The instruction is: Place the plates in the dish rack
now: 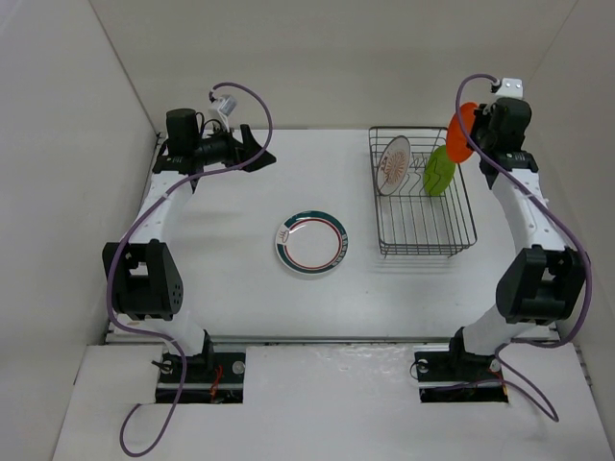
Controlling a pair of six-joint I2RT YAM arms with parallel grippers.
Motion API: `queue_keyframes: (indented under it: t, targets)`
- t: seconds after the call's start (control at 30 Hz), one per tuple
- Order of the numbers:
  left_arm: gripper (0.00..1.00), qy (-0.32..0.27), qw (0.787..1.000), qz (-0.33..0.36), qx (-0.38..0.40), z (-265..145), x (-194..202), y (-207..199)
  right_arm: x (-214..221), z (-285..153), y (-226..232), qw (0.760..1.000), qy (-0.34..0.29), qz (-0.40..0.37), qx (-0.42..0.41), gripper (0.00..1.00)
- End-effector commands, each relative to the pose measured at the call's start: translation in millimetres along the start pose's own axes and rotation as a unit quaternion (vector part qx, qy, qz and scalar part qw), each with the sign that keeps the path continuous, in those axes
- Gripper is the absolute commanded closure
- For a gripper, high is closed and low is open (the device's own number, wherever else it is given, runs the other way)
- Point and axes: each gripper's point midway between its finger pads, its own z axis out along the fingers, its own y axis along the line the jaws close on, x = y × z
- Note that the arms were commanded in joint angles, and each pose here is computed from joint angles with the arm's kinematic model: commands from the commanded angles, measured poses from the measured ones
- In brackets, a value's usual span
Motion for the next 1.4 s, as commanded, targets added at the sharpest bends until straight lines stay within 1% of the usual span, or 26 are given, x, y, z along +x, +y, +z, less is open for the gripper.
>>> queue_keyframes:
  t: [0.0,0.13,0.2,0.23,0.27,0.3,0.53,0.67,1.03,1.17,1.37]
  targets:
    - [0.0,-0.015,0.999,0.032,0.004,-3,-17,-6,-38,-1,12,0.999,-0.053,-0.005,-0.004,0.98]
    - [0.0,-0.018,0.999,0.036,0.004,-5,-20,-9,-28,6,18,0.999,-0.042,-0.009,0.001,0.98]
    - [0.0,-0.021,0.999,0.044,0.004,-7,-22,-12,-16,15,31,0.999,-0.028,-0.015,-0.004,0.98]
    - [0.0,-0.021,0.999,0.044,0.004,-7,-22,-12,-20,14,29,0.999,-0.033,-0.014,0.0,0.98]
    - [0.0,-0.018,0.999,0.04,0.004,-7,-20,-11,-15,17,36,0.999,-0.027,-0.023,0.008,0.98]
    - [0.0,-0.021,0.999,0.049,0.004,-9,-23,-14,-15,16,32,0.999,-0.027,-0.028,0.017,0.99]
    - [0.0,-0.021,0.999,0.049,0.004,-9,-23,-14,-6,24,44,0.999,-0.017,-0.034,0.012,0.99]
    - [0.0,-0.02,0.999,0.049,0.009,-9,-22,-15,6,30,41,0.999,-0.004,-0.041,0.022,0.99]
    - [0.0,-0.013,0.999,0.047,0.013,-6,-16,-13,18,36,32,0.998,0.01,-0.054,0.037,0.99]
    - [0.0,-0.013,0.999,0.047,0.013,-6,-16,-13,33,43,33,0.997,0.026,-0.058,0.037,0.99]
    - [0.0,-0.013,0.999,0.047,0.013,-6,-16,-13,42,49,36,0.997,0.035,-0.055,0.032,0.99]
